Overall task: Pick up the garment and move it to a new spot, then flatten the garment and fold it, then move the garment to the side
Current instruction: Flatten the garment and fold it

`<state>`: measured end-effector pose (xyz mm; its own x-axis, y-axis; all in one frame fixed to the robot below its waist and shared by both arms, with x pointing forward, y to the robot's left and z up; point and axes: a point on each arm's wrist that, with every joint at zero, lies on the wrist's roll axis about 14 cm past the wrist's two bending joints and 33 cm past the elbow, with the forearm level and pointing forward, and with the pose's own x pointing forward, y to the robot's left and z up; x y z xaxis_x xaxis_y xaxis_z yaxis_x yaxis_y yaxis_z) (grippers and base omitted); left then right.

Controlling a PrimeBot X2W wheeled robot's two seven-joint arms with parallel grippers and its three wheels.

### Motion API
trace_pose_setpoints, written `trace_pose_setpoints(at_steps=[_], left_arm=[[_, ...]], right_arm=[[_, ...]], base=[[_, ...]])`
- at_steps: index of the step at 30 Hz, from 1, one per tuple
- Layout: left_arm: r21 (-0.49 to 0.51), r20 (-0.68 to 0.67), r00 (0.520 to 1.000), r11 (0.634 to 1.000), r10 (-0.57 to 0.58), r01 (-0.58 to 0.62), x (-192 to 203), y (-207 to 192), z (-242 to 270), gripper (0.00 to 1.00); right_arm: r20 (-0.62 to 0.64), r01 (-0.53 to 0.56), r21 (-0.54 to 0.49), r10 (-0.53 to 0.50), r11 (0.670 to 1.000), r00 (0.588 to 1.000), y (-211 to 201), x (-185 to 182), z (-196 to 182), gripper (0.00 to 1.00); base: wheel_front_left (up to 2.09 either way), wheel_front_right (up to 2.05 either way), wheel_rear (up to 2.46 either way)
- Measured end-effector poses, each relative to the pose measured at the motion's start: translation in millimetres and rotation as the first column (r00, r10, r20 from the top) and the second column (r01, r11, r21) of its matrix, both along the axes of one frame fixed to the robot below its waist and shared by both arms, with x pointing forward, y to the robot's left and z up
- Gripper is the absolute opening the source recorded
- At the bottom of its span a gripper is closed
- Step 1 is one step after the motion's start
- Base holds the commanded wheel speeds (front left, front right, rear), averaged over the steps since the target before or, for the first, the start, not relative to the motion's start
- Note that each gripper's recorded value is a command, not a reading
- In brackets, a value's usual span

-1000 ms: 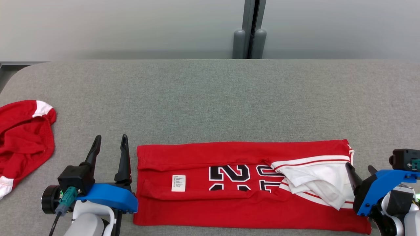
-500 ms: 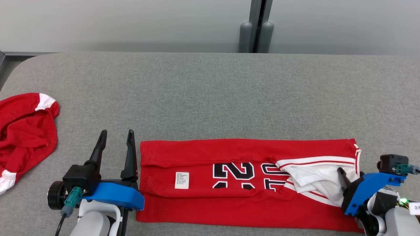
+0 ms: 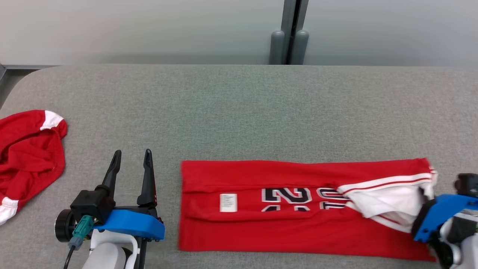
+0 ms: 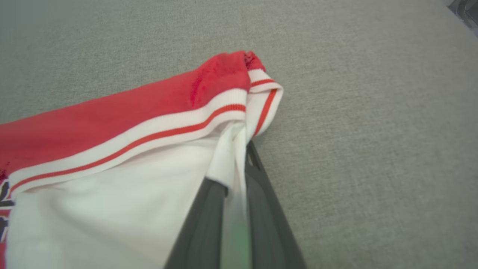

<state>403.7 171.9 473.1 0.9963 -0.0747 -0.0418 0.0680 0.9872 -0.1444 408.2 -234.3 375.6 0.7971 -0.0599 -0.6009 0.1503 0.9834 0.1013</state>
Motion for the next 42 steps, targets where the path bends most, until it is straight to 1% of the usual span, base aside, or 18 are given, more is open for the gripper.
trace_pose_setpoints(at_steps=[3, 7, 9, 12, 14, 16, 19, 21, 23, 25, 27, 31, 33, 36, 42], left_arm=[[-0.010, 0.003, 1.000, 1.000, -0.004, 0.004, 0.3, -4.2, 0.8, 1.00], [-0.021, 0.013, 1.000, 1.000, -0.017, 0.018, 1.7, -10.7, 3.6, 1.00], [-0.023, 0.014, 1.000, 1.000, -0.020, 0.020, 1.6, -12.2, 3.9, 1.00], [-0.021, 0.019, 1.000, 1.000, -0.023, 0.024, 0.4, -12.4, 5.6, 1.00], [-0.021, 0.021, 1.000, 1.000, -0.017, 0.017, -0.9, -10.3, 6.3, 1.00], [-0.021, 0.020, 1.000, 1.000, -0.009, 0.009, -3.0, -7.2, 6.4, 1.00], [-0.021, 0.019, 1.000, 1.000, 0.001, -0.001, -6.3, -3.7, 6.0, 1.00], [-0.021, 0.024, 1.000, 1.000, 0.002, -0.002, -6.6, -2.9, 7.9, 1.00], [-0.018, 0.027, 1.000, 1.000, 0.003, -0.003, -6.9, -1.9, 8.8, 1.00], [-0.016, 0.029, 1.000, 1.000, 0.006, -0.005, -7.4, -0.8, 9.6, 1.00], [-0.017, 0.030, 1.000, 1.000, 0.005, -0.005, -8.4, -0.8, 9.8, 1.00], [-0.022, 0.031, 1.000, 1.000, 0.004, -0.003, -11.1, -2.4, 9.9, 1.00], [-0.022, 0.029, 1.000, 1.000, 0.008, -0.008, -13.2, -0.4, 9.2, 1.00], [-0.020, 0.030, 1.000, 1.000, 0.008, -0.007, -15.2, 0.4, 9.7, 1.00], [-0.023, 0.026, 1.000, 1.000, 0.005, -0.004, -16.7, -0.9, 8.4, 1.00]], right_arm=[[0.041, 0.064, -0.041, -0.062, 0.997, 0.997, -30.5, -1.0, 16.7, 0.00], [0.066, 0.122, -0.089, -0.117, 0.988, 0.991, -61.7, -6.7, 33.0, 0.00], [0.075, 0.137, -0.109, -0.129, 0.985, 0.989, -70.9, -8.4, 39.8, 0.00], [0.093, 0.140, -0.117, -0.130, 0.983, 0.987, -72.1, -8.4, 49.0, 0.00], [0.101, 0.118, -0.082, -0.110, 0.990, 0.989, -56.5, -4.5, 53.0, 0.00], [0.114, 0.062, -0.054, -0.056, 0.997, 0.992, -31.8, 2.1, 60.5, 0.00], [0.138, -0.065, -0.027, 0.068, 0.998, 0.988, 15.2, 9.8, 74.7, 0.00], [0.136, -0.163, -0.019, 0.164, 0.986, 0.977, 47.9, 11.5, 81.0, 0.00], [0.133, -0.252, -0.005, 0.250, 0.968, 0.959, 78.5, 11.0, 83.5, 0.00], [0.127, -0.336, 0.030, 0.330, 0.941, 0.935, 109.3, 7.8, 81.7, 0.00], [0.121, -0.411, 0.067, 0.401, 0.909, 0.908, 138.0, 4.3, 77.8, 0.00], [0.139, -0.537, 0.097, 0.523, 0.838, 0.841, 188.2, 3.7, 75.9, 0.00], [0.134, -0.580, 0.114, 0.566, 0.807, 0.813, 207.2, 1.8, 71.2, 0.00], [0.137, -0.626, 0.136, 0.611, 0.768, 0.780, 229.6, 3.9, 68.2, 0.00], [0.109, -0.692, 0.166, 0.685, 0.702, 0.721, 263.1, 3.2, 54.5, 0.00]], base=[[0.00, 0.00, 0.00], [0.00, 0.00, 0.00], [0.00, 0.00, 0.00], [0.00, 0.00, 0.00], [0.00, 0.00, 0.00], [0.00, 0.00, 0.00], [0.00, 0.00, 0.00], [0.00, 0.00, 0.00], [0.00, 0.00, 0.00], [0.00, 0.00, 0.00], [0.00, 0.00, 0.00], [0.00, 0.00, 0.00], [0.00, 0.00, 0.00], [0.00, 0.00, 0.00], [0.00, 0.00, 0.00]])
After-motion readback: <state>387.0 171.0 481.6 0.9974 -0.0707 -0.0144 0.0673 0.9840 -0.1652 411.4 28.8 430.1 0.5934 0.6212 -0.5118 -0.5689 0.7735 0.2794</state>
